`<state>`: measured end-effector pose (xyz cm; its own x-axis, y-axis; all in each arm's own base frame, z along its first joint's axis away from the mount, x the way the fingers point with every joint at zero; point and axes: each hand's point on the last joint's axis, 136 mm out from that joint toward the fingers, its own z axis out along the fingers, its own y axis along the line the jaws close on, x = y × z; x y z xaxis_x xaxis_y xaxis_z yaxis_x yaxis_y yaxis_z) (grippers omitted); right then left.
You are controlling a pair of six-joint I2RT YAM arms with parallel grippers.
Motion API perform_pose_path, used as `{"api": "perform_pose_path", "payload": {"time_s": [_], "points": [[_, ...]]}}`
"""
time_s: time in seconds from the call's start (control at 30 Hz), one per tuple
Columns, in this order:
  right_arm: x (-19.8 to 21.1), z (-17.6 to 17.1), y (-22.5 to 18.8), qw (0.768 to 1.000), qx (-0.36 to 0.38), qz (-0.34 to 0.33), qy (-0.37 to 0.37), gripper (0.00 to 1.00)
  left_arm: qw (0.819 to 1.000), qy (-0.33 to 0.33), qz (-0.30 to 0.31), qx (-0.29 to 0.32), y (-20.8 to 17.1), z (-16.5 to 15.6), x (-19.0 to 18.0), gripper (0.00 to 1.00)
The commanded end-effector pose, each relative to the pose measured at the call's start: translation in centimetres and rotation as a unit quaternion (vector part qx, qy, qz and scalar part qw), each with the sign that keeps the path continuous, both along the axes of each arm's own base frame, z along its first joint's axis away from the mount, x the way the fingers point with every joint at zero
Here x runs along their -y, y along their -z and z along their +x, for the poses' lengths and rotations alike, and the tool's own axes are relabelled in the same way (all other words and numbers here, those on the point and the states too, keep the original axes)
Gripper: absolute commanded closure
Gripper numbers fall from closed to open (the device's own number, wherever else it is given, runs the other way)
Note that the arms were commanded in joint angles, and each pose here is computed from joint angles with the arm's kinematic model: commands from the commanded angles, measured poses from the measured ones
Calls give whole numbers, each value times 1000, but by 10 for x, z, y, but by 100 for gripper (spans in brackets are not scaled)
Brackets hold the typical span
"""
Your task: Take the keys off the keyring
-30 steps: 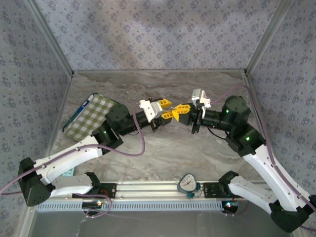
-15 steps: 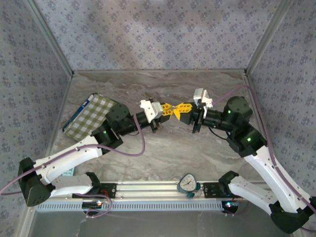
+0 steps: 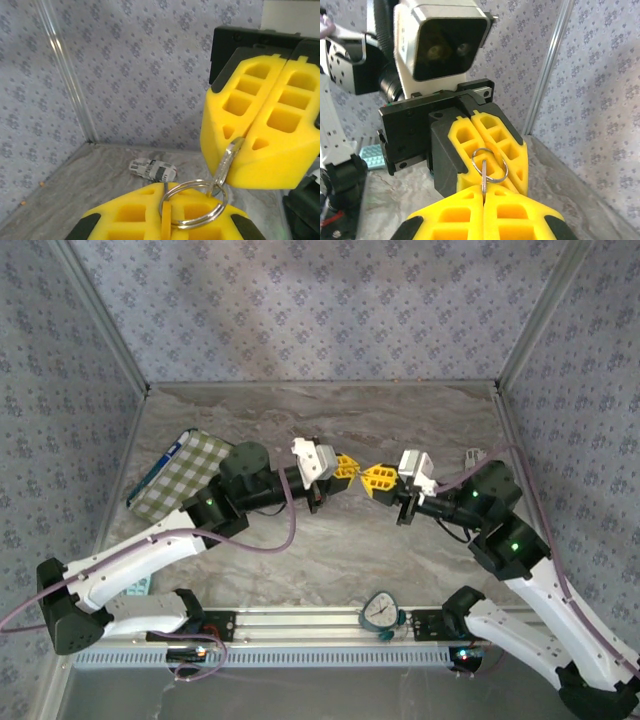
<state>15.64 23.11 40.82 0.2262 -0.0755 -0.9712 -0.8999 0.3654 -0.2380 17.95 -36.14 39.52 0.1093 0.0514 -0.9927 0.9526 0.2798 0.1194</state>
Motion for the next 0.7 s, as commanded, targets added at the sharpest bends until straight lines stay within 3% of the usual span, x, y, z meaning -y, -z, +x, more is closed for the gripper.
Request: {"api": "perform_pose_path", "payload": {"time_s": [0.0, 0.3, 0.4, 0.43, 0.5, 0.67], "points": [[0, -16, -4, 996, 86, -31, -10, 100, 999, -27, -18, -12, -20, 11, -8, 100], [-17, -32, 18, 979, 162, -124, -16, 100, 999, -25, -8, -34, -19, 13, -8, 100], [-20, -31, 5, 982, 155, -106, -9, 100, 999, -12, -4, -35, -16, 9, -6, 100], [-21, -29, -1, 985, 141, -99, -5, 100, 999, -13, -2, -36, -14, 10, -5, 92], [-23, -19, -10, 990, 106, -96, 13, 100, 999, -20, -5, -30, -8, 11, -5, 65], [-27, -4, -19, 993, 12, -113, 37, 100, 997, -52, -50, 1, 1, 11, -20, 34]]}}
